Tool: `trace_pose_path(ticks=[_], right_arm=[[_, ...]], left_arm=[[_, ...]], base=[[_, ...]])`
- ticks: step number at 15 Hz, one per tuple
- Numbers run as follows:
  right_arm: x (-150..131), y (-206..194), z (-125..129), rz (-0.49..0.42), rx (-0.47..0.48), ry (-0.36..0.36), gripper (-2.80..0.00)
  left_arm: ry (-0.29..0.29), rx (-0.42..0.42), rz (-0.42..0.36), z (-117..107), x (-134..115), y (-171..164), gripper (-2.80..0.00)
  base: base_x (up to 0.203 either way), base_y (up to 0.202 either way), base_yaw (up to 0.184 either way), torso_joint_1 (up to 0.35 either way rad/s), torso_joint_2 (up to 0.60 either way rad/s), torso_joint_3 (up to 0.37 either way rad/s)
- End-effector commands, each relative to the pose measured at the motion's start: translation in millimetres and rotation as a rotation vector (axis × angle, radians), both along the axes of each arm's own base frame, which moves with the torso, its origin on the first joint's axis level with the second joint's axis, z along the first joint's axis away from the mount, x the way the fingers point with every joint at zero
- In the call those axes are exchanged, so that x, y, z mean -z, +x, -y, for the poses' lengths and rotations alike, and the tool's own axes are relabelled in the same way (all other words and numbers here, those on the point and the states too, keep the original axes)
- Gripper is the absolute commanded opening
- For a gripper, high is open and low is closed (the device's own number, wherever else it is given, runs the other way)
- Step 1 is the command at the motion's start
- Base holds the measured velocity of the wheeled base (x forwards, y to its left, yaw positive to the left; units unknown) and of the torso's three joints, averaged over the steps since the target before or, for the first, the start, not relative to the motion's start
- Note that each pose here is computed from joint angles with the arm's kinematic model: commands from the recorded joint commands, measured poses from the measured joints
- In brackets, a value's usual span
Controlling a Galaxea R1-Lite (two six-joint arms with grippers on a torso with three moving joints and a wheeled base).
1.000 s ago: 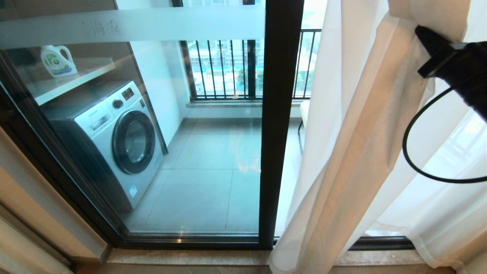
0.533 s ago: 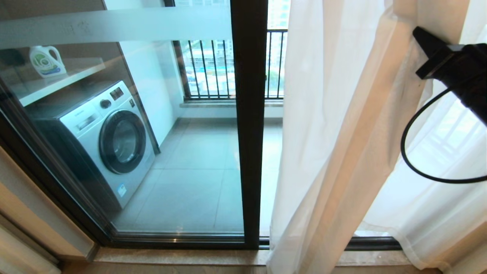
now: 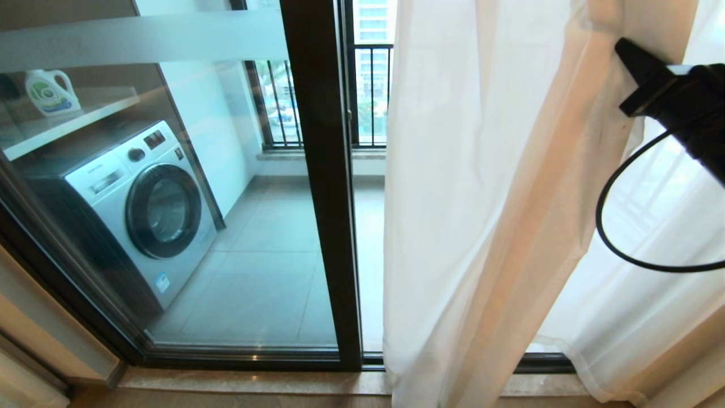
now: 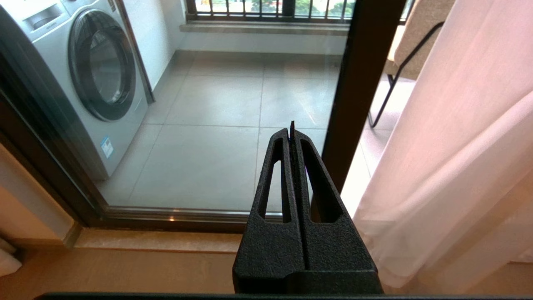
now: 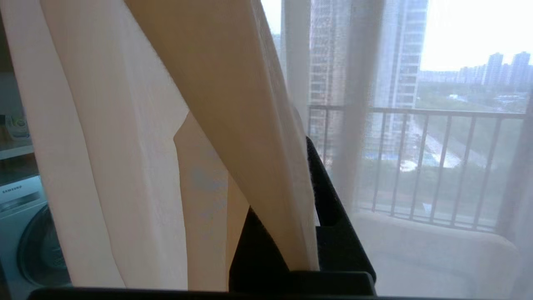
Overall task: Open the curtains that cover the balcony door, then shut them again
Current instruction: Pull the inner curtains open on both sides
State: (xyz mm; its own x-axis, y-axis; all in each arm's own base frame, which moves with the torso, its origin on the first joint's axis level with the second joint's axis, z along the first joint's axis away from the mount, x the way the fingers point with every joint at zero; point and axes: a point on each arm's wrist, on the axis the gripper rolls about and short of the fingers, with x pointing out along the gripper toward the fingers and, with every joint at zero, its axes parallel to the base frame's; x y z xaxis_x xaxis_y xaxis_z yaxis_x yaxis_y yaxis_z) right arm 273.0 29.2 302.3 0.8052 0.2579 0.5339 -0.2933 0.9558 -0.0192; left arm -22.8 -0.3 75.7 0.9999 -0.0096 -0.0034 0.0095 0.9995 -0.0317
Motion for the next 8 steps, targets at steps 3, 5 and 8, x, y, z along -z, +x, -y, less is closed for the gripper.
trace_pose_path(ticks=[3,5,8], right_arm=[[-0.2,0.0,-0.1,0.005,-0.002,0.001,-2.8],[-0.2,0.0,-0.1,0.005,-0.002,0.001,-2.8],[-0.1,0.0,-0.1,0.005,-0.002,0.001,-2.8]], left_arm=[[-0.001,0.0,0.001,0.0,-0.2,-0.1,-2.8],[-0.001,0.0,0.0,0.0,0.0,0.0,-2.8],[-0.001,0.0,0.002,0.0,-0.4,-0.1,-2.8]], base=[[0.0,-0.189,-0.001,0.001,0.0,0.001],[0.0,-0.19,-0.001,0.002,0.0,0.005],[0.0,-0.186,0.0,0.001,0.0,0.003]])
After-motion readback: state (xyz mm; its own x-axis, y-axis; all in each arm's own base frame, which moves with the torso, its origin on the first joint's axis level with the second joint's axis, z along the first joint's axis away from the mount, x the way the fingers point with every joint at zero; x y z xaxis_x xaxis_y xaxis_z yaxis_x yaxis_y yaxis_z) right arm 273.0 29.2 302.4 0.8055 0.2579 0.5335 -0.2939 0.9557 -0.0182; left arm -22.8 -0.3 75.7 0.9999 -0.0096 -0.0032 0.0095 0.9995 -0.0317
